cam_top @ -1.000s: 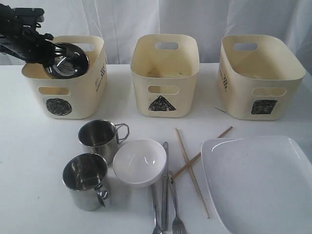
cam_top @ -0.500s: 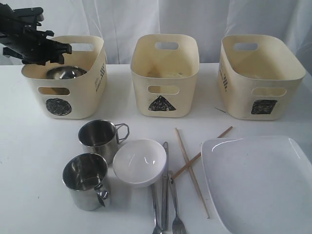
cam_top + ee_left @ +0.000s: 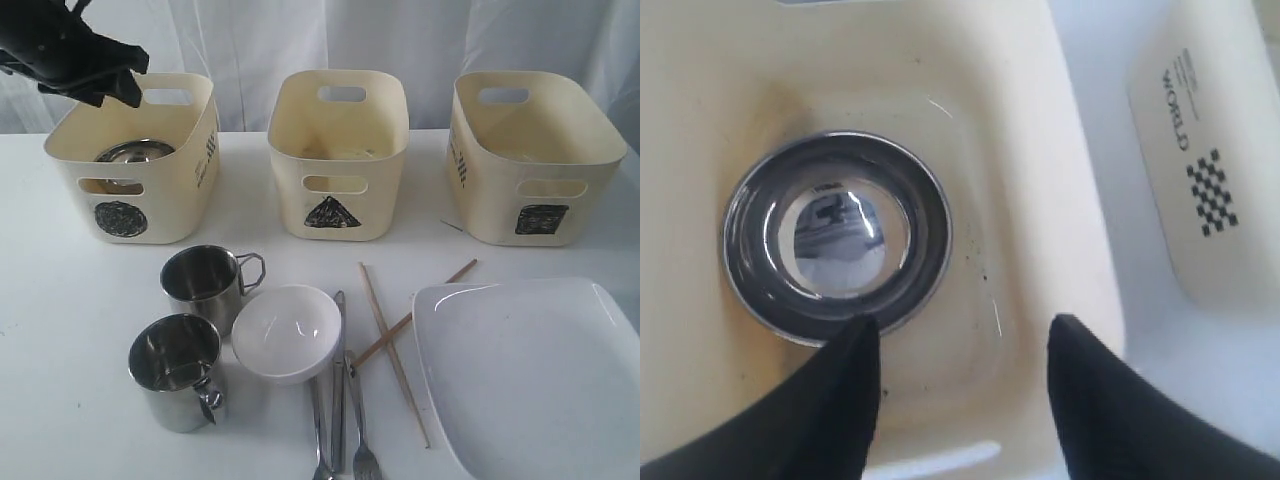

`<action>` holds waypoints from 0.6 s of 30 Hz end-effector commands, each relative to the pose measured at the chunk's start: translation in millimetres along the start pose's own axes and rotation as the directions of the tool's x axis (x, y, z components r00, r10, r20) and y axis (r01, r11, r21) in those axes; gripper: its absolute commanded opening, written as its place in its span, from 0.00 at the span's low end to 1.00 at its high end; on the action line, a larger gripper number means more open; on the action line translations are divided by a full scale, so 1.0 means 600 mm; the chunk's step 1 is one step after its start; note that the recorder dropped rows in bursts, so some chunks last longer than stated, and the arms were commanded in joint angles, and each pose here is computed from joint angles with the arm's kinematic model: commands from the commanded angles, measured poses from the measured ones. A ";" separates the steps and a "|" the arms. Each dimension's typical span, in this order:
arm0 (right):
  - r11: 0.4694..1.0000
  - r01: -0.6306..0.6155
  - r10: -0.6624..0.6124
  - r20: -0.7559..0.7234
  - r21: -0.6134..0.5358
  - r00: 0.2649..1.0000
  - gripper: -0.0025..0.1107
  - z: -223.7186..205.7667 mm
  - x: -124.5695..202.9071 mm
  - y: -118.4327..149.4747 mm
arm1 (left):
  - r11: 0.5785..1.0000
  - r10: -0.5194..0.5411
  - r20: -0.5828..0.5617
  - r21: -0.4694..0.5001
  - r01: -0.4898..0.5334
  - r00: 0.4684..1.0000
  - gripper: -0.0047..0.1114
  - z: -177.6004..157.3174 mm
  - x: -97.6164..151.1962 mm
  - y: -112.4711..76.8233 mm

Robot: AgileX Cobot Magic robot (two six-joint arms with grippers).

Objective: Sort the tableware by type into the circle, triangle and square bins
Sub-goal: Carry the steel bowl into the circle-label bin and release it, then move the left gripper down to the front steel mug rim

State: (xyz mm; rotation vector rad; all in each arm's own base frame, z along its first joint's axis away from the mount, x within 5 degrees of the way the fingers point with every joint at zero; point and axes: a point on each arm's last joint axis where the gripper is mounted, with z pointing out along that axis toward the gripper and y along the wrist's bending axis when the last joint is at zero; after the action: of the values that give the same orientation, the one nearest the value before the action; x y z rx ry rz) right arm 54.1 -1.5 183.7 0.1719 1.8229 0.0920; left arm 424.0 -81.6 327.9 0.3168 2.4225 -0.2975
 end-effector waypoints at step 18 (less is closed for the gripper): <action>1.000 -0.004 0.004 0.002 -0.001 1.000 0.02 0.001 0.002 0.000 | 0.977 -0.024 -0.134 0.208 0.052 0.991 0.52 -0.107 0.216 -0.072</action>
State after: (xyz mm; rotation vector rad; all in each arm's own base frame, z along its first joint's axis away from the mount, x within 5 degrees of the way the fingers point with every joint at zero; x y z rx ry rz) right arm 54.1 -1.5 183.7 0.1735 1.8227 0.0933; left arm 294.4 -76.9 303.7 0.3577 2.5319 -0.4987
